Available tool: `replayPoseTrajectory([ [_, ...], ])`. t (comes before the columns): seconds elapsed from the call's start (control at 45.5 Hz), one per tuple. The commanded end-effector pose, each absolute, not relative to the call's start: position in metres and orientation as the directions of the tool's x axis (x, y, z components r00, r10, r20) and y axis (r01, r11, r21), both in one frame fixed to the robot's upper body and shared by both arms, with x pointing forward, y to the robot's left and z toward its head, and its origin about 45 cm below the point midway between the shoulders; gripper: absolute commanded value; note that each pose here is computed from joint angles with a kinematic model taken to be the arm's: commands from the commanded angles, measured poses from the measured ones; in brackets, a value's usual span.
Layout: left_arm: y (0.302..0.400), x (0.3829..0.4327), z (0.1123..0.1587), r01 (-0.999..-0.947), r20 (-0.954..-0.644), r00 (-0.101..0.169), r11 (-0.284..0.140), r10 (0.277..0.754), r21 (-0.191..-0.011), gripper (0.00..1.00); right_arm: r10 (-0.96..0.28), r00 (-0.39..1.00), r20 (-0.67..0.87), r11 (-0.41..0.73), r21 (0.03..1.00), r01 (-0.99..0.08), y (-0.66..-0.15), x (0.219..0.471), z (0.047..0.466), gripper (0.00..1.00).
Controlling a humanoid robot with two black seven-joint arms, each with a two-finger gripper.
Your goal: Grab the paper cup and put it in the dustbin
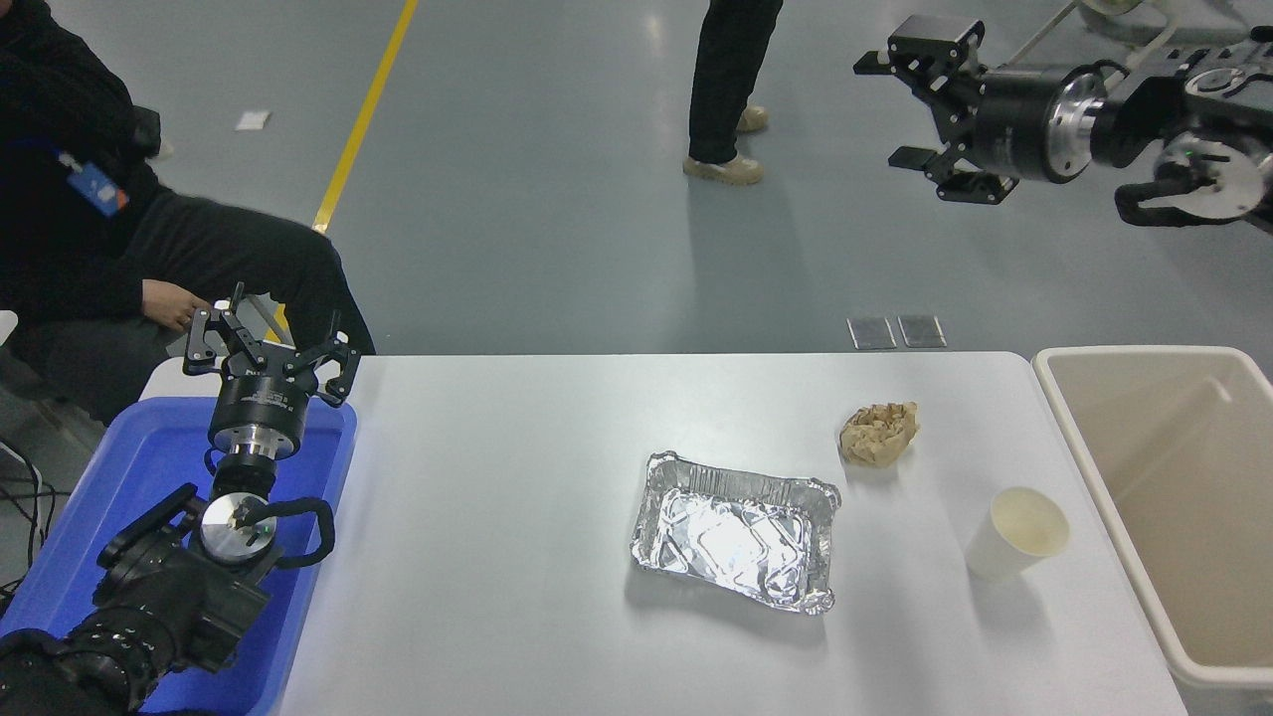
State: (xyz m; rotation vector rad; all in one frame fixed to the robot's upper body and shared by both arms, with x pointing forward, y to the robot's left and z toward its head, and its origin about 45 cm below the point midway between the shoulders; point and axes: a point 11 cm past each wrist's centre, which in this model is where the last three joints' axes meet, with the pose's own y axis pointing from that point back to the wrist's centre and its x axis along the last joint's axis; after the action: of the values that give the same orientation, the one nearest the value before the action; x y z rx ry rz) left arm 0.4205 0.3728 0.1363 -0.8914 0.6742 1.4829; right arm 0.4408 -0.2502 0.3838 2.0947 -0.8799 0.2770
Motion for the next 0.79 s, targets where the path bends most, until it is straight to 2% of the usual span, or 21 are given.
replayPoseTrajectory([
  [0.0,0.3724,0.4205,0.1361,-0.9898,-0.84,0.013,-0.112,0.542,-0.088,0.99,-0.202,0.82,0.536,-0.3,0.763,-0.573,-0.245,0.401,0.377,1.0],
  [0.154,0.374,0.4203,0.1367,-0.9893,-0.839,0.012,-0.115,0.544,-0.089,0.99,-0.023,0.852,0.523,-0.233,0.826,-0.513,-0.236,0.387,0.378,1.0],
  [0.352,0.3724,0.4205,0.1361,-0.9897,-0.839,0.013,-0.112,0.543,-0.089,0.99,0.096,0.865,0.493,-0.214,0.859,-0.465,-0.207,0.381,0.39,1.0],
  [0.571,0.3723,0.4205,0.1361,-0.9898,-0.84,0.013,-0.112,0.542,-0.088,0.99,0.183,0.923,0.339,-0.166,0.936,-0.311,-0.196,0.354,0.374,1.0],
  [0.769,0.3725,0.4204,0.1362,-0.9896,-0.84,0.013,-0.113,0.542,-0.089,0.99,0.195,0.967,0.161,-0.113,0.984,-0.141,-0.207,0.319,0.354,1.0],
])
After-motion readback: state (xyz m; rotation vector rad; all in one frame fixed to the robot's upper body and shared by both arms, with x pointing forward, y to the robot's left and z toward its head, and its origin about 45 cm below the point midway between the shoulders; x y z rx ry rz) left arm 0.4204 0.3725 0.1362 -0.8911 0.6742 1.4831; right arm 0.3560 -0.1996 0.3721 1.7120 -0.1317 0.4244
